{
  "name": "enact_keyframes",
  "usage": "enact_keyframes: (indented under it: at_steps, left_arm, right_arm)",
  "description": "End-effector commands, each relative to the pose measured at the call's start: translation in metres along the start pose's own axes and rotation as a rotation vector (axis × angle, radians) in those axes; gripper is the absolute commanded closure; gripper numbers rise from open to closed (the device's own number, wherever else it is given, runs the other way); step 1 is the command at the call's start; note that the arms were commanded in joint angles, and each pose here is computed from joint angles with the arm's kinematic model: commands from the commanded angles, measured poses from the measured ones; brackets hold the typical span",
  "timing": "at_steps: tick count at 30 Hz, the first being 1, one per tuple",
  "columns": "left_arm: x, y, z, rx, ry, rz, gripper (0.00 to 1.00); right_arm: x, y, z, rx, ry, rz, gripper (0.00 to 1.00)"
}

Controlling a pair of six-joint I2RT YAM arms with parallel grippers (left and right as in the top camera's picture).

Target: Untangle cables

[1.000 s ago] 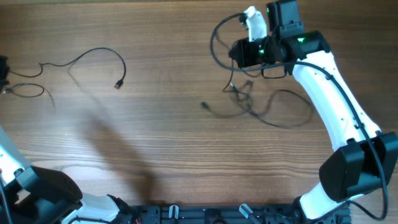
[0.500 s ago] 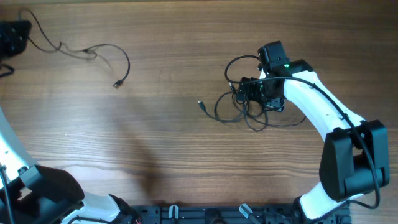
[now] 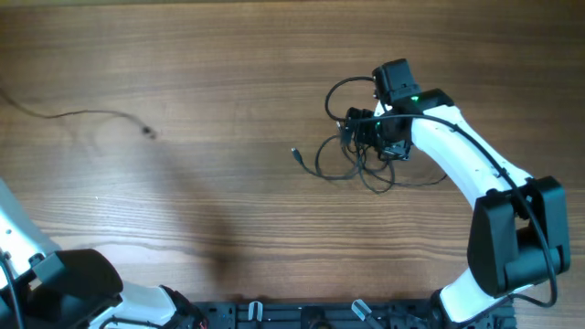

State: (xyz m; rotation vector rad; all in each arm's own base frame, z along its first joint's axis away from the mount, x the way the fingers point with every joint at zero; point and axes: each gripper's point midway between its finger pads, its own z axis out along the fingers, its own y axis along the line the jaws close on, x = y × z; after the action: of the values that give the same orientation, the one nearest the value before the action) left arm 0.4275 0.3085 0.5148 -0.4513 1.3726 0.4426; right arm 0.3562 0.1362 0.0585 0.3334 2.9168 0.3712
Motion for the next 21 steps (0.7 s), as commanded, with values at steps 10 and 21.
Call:
enact_keyframes:
  at_steps: [10, 21]
  left_arm:
    - [0.289, -0.062, 0.030, 0.207, 0.727, -0.116, 0.96]
    - [0.428, -0.009, -0.044, -0.464, 1.155, -0.451, 0.00]
  right_arm:
    - [0.009, 0.024, 0.006, -0.024, -0.004, -0.056, 0.00]
    - [0.020, 0.017, 0.006, 0.003, 0.041, -0.055, 0.00]
